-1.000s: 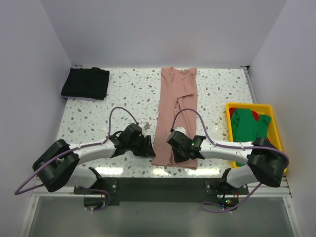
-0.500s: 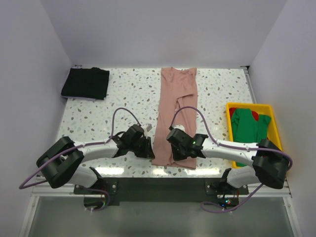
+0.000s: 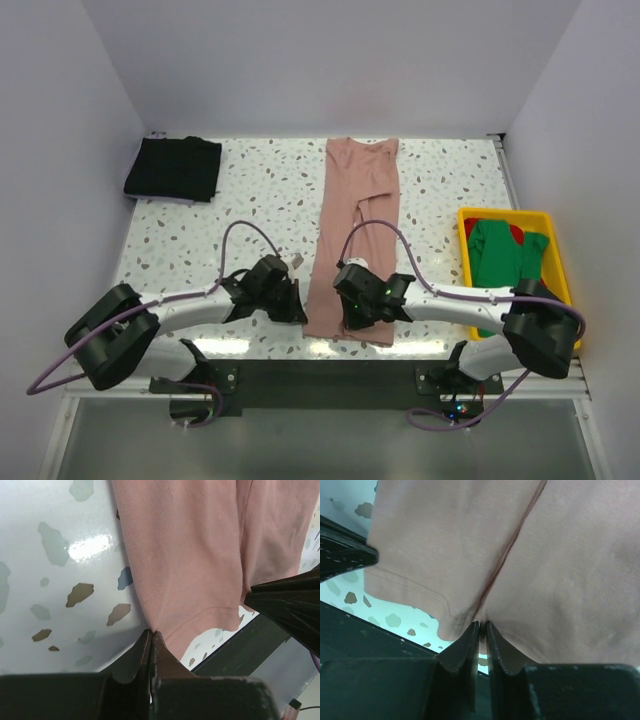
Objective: Fold and stack the t-shirts
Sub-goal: Fold the tshirt
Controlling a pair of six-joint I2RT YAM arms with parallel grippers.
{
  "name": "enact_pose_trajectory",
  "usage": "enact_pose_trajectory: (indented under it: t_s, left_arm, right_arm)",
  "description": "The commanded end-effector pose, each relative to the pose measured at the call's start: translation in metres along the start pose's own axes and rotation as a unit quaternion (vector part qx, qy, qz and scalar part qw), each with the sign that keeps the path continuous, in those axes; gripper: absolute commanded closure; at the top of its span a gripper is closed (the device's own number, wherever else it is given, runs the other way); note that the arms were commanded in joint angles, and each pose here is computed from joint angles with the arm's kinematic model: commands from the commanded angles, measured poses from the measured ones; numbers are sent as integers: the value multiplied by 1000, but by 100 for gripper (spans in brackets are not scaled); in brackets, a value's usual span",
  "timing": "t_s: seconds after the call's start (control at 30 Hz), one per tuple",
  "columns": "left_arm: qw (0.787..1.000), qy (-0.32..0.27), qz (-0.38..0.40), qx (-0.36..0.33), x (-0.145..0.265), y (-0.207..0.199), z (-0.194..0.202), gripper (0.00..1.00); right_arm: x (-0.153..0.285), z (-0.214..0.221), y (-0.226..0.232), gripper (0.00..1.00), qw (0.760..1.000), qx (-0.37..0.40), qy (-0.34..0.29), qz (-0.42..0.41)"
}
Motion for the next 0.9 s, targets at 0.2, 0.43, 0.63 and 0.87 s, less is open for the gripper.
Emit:
enact_pose_trajectory:
  t_s: [0.2,0.43,0.63,0.87]
  left_arm:
    - [999,-13,-22,32,18,3,16,100]
    - [999,-15,-24,44,23,8,29,100]
    - [998,-23,-23,61,28,10,37,100]
    - [998,-21,-20,60,28,10,37,100]
  right_arm:
    - [14,0,3,55,1000,-7,-16,-24]
    - [44,5,-25,45,996,-64,-66,11]
    - [42,31,-58,48,990,-133,-44,33]
    - [37,49,-75,48,984,-176,-18,27]
Point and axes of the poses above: each gripper's point midway between its finger pads, its own x axis back along the fingers, its own y axis along the line the jaws close on, z = x × y, the point moved 10 cm from there along x, back along the fingers, and after that the axes turned 14 degrees about -x, right-handed, at the moved point
